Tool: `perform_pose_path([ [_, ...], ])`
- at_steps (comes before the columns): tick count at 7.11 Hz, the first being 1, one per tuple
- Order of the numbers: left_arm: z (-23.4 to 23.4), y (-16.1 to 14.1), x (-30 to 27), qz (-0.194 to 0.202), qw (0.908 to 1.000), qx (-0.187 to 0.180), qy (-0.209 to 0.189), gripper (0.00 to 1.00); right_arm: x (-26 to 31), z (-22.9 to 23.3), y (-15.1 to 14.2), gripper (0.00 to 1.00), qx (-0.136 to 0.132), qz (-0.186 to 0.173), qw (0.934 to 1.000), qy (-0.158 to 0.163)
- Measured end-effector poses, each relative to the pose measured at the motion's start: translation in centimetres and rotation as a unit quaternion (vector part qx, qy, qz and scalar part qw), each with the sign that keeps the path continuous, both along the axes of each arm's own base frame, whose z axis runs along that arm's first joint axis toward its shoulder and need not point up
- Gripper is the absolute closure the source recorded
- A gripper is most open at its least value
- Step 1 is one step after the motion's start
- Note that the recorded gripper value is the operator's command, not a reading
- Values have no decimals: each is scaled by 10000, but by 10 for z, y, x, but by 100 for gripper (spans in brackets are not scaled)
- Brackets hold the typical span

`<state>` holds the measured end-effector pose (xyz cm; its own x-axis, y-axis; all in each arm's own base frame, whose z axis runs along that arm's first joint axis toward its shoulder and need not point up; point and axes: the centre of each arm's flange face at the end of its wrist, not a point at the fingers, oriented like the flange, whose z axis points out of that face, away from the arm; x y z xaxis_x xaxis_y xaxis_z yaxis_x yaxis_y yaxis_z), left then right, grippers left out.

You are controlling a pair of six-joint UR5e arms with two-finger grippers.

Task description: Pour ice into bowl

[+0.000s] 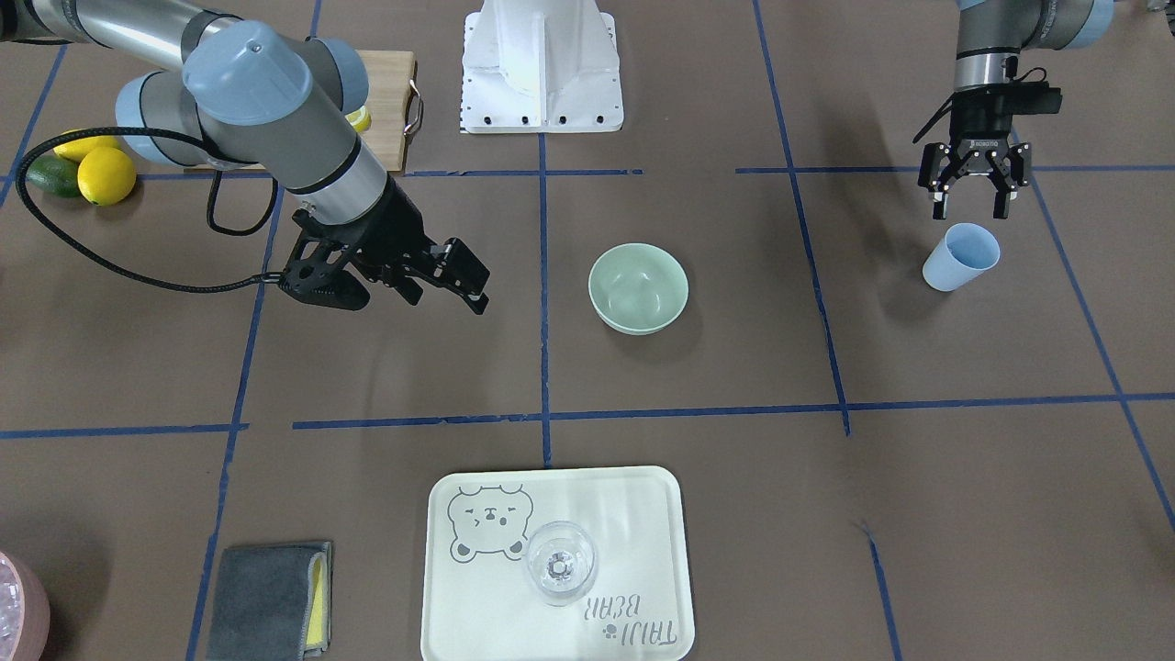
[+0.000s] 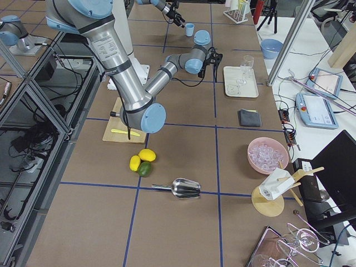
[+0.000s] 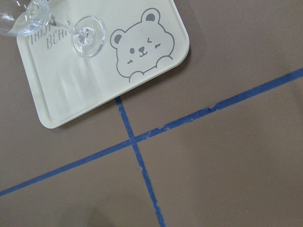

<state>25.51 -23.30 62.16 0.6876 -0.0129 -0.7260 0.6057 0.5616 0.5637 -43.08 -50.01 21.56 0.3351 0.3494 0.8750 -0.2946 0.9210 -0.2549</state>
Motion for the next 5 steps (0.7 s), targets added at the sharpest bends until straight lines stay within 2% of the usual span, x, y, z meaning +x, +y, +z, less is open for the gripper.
perform_pose_path([
  [1, 4, -1, 11, -180, 9997, 134, 44, 1, 0, -1, 0, 0, 14, -4, 10000, -4],
  [5, 36, -9, 36, -813, 9937, 725, -265, 1, 2, -2, 0, 0, 31, -1, 10000, -19],
])
